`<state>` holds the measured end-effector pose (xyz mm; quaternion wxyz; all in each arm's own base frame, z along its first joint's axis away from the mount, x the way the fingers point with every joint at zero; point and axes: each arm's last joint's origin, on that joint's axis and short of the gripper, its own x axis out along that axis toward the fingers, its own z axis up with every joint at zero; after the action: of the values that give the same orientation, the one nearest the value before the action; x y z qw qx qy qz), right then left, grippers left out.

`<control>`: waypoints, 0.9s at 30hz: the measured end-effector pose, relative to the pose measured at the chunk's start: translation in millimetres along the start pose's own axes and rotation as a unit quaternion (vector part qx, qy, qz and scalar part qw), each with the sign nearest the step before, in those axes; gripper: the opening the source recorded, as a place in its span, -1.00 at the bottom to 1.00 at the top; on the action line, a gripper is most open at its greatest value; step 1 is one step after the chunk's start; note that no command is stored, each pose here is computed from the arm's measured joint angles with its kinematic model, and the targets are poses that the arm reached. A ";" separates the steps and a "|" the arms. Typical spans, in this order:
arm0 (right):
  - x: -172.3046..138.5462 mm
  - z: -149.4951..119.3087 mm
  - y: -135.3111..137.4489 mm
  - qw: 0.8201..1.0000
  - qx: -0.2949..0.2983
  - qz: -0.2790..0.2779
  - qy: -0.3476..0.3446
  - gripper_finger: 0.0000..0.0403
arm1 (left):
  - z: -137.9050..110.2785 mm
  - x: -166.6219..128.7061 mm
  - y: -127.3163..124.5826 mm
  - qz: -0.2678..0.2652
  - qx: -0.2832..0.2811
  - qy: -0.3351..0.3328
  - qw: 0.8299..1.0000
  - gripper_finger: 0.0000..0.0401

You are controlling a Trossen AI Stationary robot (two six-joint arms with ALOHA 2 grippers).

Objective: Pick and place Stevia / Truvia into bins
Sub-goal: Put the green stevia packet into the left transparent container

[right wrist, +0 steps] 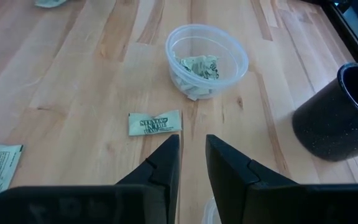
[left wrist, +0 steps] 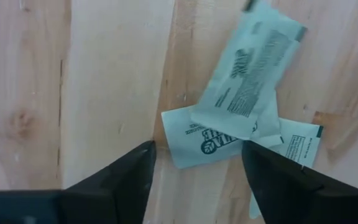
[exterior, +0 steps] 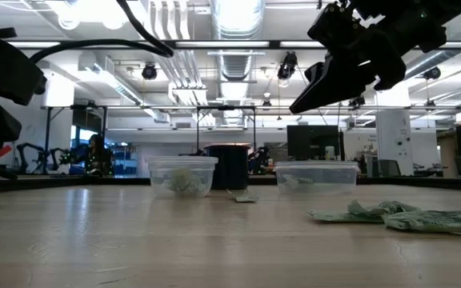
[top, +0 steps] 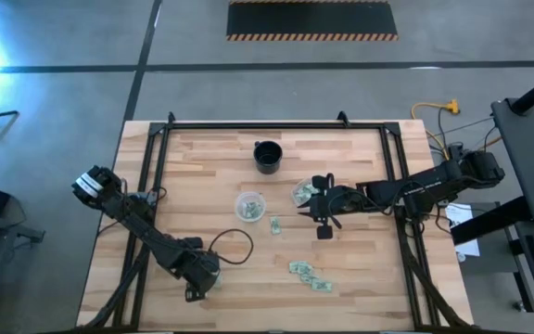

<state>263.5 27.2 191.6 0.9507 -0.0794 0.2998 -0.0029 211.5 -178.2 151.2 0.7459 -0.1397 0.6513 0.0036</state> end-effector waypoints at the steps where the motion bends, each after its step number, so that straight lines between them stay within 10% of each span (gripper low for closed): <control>1: 0.0 0.0 0.0 1.000 0.000 -0.001 0.000 -0.66 | -0.1 0.1 0.1 0.000 -0.001 0.000 1.000 0.09; 27: 0.0 0.2 -0.2 1.000 -0.002 -0.004 -0.001 -0.66 | -1.3 -3.2 2.0 0.018 0.016 0.014 1.000 -0.66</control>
<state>263.6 27.0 191.8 0.9508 -0.0821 0.2986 -0.0057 209.4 -175.9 153.8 0.7389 -0.1159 0.6638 0.0050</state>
